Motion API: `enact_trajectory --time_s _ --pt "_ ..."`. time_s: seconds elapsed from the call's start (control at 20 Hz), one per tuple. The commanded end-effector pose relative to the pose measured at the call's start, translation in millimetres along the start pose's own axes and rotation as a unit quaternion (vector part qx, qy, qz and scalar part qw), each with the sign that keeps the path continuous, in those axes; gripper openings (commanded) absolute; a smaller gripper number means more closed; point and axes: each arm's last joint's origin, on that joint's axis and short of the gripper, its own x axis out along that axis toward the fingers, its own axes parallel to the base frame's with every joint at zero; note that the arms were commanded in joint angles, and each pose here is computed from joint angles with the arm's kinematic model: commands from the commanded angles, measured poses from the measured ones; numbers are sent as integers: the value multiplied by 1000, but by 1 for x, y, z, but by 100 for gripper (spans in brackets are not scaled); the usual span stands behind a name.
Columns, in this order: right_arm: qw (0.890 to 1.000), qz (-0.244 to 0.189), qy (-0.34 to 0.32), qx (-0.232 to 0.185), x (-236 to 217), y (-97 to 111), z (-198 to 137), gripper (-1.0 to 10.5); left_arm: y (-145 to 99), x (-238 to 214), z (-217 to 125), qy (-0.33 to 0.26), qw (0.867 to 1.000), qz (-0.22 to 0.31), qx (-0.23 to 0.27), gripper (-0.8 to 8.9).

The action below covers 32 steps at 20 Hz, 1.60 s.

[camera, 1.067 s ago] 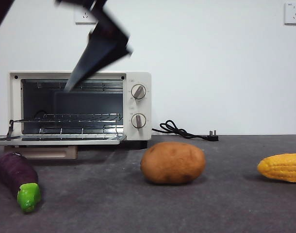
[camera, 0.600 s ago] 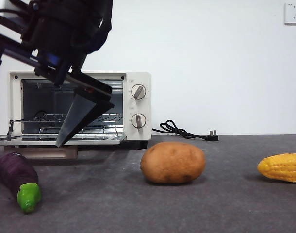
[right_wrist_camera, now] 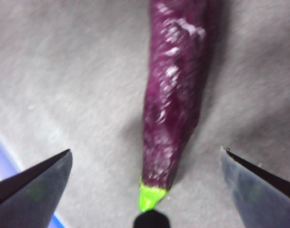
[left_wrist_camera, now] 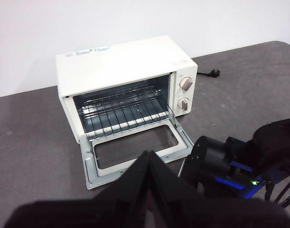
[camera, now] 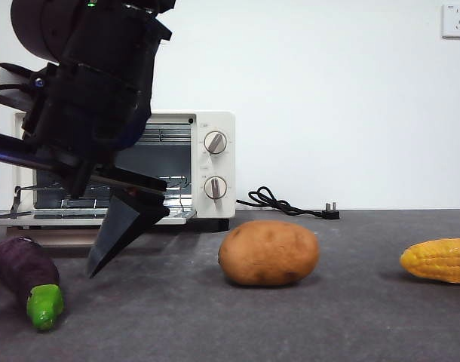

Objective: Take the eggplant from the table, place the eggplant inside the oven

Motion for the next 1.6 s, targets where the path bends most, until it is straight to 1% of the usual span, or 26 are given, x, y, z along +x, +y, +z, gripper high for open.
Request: enact_trajectory --time_s 0.05,0.1,0.15,0.2,0.35,0.4,0.5,0.6,0.7,0.8,0.95,1.0,1.1,1.2,1.35,1.4,1.5,1.6 --pt "1000 -3 7 15 12 1 -2 577 0 0 -1 -1 1000 -6 8 -5" --pt "1000 -3 11 20 16 1 -2 552 0 0 -1 -1 1000 -6 9 -6" --pt "1000 -4 13 23 17 0 -3 552 0 0 -1 -1 1000 -6 10 -6" --pt "1000 -5 15 26 19 0 -4 516 0 0 -1 -1 1000 -6 11 -6" --pt "999 -21 13 39 21 -1 -4 266 0 0 -1 -1 1000 -6 12 -6" --pt "999 -27 12 39 21 -2 -4 215 0 0 -1 -1 1000 -6 12 -5" --pt "999 -28 12 39 21 -2 -4 144 0 0 -1 -1 1000 -6 17 -6" --pt "999 -27 12 39 21 -2 -4 51 0 0 -1 -1 1000 -6 17 -5" --pt "999 -27 12 39 21 -2 -4 48 0 0 -1 -1 1000 -6 17 -6" --pt "999 -27 12 39 21 -1 -4 -13 0 0 -1 -1 1000 -6 17 -5" --pt "999 -23 12 38 21 -1 -4 -12 0 0 -1 0 1000 -2 19 -5" --pt "999 -12 16 36 20 1 -4 -12 0 0 -1 0 1000 -3 19 -6" --pt "999 30 16 30 8 7 -3 -12 0 0 -1 0 1000 -2 19 -5" --pt "998 66 -1 20 -8 16 0 -12 0 0 -1 0 1000 -3 19 -6" --pt "993 112 -38 10 -38 23 6 -12 0 0 -1 0 1000 -3 19 -5" --pt "991 122 -49 8 -45 24 8 -12 0 0 -1 0 1000 -3 19 -5" --pt "987 140 -72 17 -55 17 13 -12 0 0 -1 2 1000 -3 19 -6" --pt "983 157 -87 40 -59 4 20 -12 0 0 -2 9 1000 -3 19 -5"
